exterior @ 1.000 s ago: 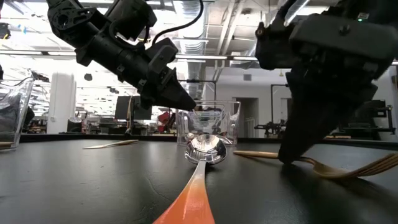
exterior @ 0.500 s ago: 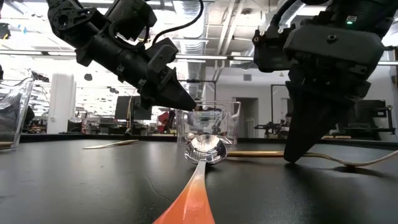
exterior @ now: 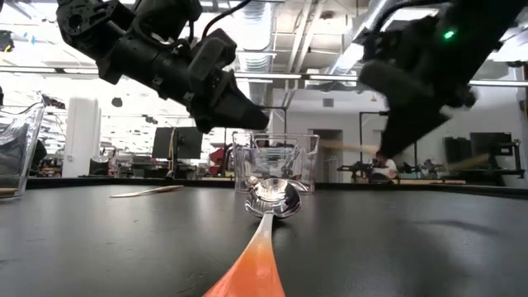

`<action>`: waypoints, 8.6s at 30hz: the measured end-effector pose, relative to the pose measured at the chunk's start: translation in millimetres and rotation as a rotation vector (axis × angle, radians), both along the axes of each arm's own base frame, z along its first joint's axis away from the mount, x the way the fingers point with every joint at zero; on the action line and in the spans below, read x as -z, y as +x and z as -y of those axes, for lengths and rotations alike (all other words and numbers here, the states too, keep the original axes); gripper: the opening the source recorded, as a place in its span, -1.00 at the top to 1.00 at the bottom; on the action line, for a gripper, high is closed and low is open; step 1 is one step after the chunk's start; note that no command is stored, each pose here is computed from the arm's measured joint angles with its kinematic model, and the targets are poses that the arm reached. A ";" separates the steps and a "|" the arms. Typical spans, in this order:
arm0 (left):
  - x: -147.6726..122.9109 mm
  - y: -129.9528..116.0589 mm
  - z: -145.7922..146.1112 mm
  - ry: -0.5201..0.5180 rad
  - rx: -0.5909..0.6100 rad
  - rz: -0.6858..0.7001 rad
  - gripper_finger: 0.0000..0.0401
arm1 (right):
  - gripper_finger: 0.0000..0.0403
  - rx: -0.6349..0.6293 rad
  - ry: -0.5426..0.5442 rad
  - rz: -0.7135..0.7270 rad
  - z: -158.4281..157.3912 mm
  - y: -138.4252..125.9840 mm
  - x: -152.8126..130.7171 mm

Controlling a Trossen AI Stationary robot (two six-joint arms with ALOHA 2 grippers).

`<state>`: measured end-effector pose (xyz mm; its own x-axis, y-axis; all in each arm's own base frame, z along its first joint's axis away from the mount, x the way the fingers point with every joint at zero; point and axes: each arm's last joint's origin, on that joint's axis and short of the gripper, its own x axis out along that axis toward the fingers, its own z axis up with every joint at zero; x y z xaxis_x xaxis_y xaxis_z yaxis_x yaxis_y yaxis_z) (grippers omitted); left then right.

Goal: Sort silverware by color (type)
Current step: Put the gold fork into the bottom left transparent bin, then put the gold knife into the bottom right transparent bin

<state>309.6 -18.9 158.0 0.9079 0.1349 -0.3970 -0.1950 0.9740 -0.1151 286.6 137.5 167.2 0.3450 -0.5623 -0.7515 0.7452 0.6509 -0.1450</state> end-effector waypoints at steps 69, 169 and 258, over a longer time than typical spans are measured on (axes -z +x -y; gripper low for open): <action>-31.4 -7.2 5.3 -0.112 0.174 -0.019 0.95 | 0.25 -0.280 -0.277 0.351 -8.6 26.0 -66.7; 9.1 -71.5 -61.2 -0.197 -0.751 -0.539 0.20 | 0.14 -0.179 -0.103 0.127 64.1 89.5 -26.0; -78.5 -23.0 20.5 0.074 -0.192 0.323 0.94 | 0.17 -0.483 -0.115 1.021 96.6 88.5 -7.9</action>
<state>286.6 -39.4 236.5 0.9401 0.3321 -0.0770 -0.3398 0.9313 -0.1313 375.1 40.9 175.1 0.9663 -0.2518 0.0528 0.2240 0.9242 0.3093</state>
